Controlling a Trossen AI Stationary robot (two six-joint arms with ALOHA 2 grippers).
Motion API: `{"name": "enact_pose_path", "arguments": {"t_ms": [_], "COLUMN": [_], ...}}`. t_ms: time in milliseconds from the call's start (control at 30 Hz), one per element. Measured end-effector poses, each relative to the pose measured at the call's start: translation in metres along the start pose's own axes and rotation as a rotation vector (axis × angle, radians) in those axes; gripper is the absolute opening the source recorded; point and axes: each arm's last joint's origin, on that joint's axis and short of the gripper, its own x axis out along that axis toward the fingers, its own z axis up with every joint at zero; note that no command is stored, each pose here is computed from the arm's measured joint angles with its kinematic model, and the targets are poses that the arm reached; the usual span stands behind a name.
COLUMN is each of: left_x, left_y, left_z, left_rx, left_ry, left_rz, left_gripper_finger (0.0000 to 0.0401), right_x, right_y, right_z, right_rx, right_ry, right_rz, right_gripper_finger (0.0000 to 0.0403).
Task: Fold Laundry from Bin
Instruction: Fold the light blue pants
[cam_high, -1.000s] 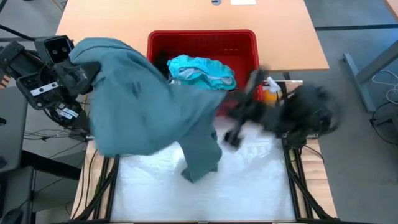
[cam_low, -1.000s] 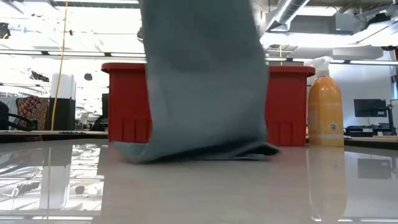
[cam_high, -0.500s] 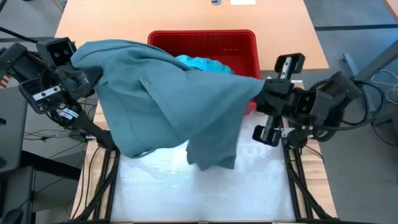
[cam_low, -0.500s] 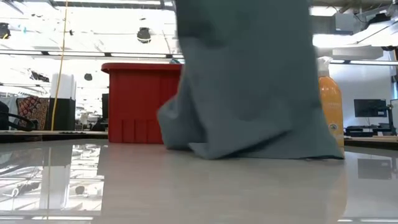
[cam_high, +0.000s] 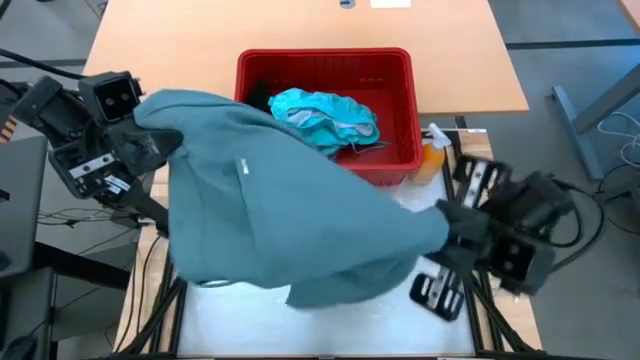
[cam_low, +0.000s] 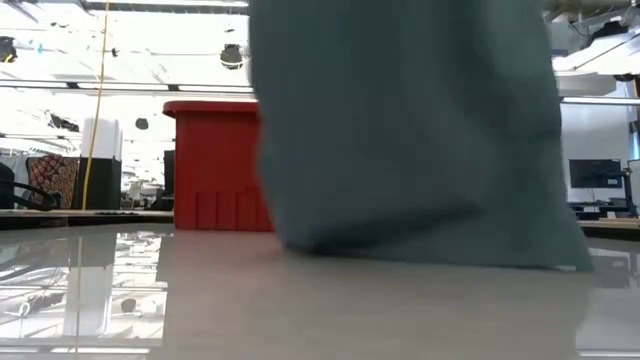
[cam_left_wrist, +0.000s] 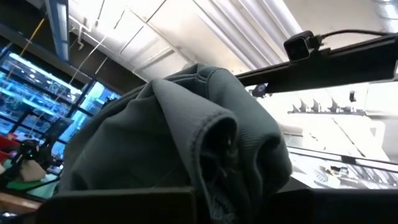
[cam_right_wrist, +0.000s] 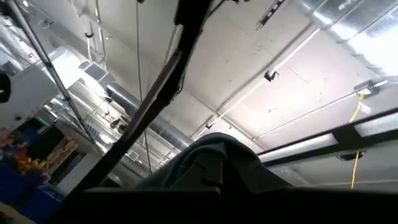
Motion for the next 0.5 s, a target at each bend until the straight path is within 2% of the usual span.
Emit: {"name": "enact_pose_path", "arguments": {"t_ms": [67,167,300,500], "left_x": [0.001,0.001,0.001,0.001], "left_y": [0.001,0.002,0.006,0.016], "left_z": [-0.001,-0.001,0.002,0.006], "left_rx": [0.006,0.034,0.091,0.180], "left_ry": [0.004,0.003,-0.014,-0.027], "left_rz": [0.000,0.003,0.026,0.094], "left_gripper_finger": [0.0024,0.0025,0.0025,0.0025], "right_x": [0.001,0.004,0.008,0.008], "right_y": [0.004,0.002,-0.029,-0.083], "right_z": [-0.005,-0.024,-0.046,-0.083], "right_rx": [-0.059,-0.167,-0.280,-0.425], "right_ry": [0.033,0.178,0.337,0.446], "right_rz": [0.006,-0.043,-0.180,-0.271], "right_gripper_finger": [0.0019,0.0019,0.0019,0.0019]}}
